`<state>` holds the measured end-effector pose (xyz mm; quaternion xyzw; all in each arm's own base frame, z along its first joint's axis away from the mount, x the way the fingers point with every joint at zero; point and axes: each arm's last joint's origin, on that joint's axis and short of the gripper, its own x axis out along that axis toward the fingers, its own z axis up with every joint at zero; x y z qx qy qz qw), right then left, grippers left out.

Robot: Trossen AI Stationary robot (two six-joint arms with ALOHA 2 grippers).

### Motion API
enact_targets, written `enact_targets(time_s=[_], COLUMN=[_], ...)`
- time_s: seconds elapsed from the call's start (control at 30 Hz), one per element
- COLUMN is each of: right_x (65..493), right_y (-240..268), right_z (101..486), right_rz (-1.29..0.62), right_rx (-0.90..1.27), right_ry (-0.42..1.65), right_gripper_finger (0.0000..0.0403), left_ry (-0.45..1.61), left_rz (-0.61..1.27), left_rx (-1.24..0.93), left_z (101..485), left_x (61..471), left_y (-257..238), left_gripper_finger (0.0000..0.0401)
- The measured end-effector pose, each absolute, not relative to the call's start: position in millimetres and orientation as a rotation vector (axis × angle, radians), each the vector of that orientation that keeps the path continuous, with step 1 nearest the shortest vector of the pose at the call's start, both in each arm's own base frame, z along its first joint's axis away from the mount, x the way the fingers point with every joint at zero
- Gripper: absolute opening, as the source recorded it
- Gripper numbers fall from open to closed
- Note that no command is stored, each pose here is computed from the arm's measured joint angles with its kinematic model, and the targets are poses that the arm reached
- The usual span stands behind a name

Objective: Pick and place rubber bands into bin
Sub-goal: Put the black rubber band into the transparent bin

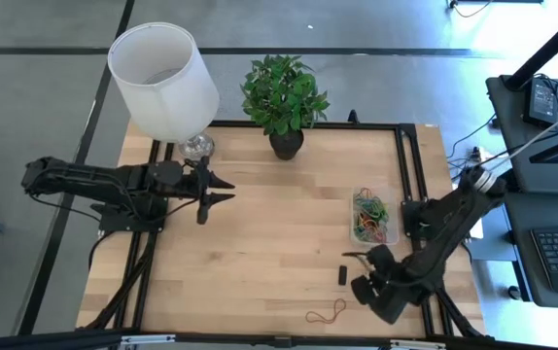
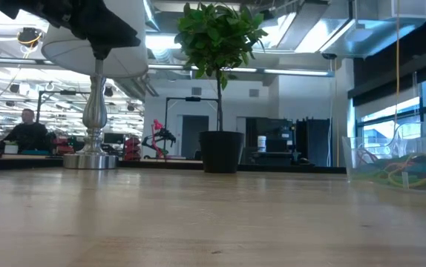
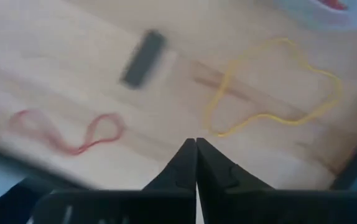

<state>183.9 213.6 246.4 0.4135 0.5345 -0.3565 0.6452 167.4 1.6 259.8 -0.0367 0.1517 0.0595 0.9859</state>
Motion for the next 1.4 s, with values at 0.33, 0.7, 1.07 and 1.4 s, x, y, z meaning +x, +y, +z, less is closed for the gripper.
enact_targets(time_s=[0.33,0.7,1.07,1.4], right_x=[218,256,280,295], right_y=[219,220,217,232], right_z=[208,172,127,182], right_rz=[-1.119,-1.124,-1.19,-1.142], right_rx=[0.936,1.056,1.078,1.031], right_ry=[1.158,1.117,1.178,1.246], right_gripper_finger=[0.0015,0.0144,0.0209,0.0019], left_ry=[0.307,0.349,0.366,0.357], left_rz=[0.075,-0.015,-0.087,-0.075], left_rx=[-0.066,-0.046,0.031,0.03], left_z=[260,256,254,256], left_x=[167,166,164,163], left_y=[-5,-20,-31,-30], left_gripper_finger=[0.0113,0.0113,0.0113,0.0113])
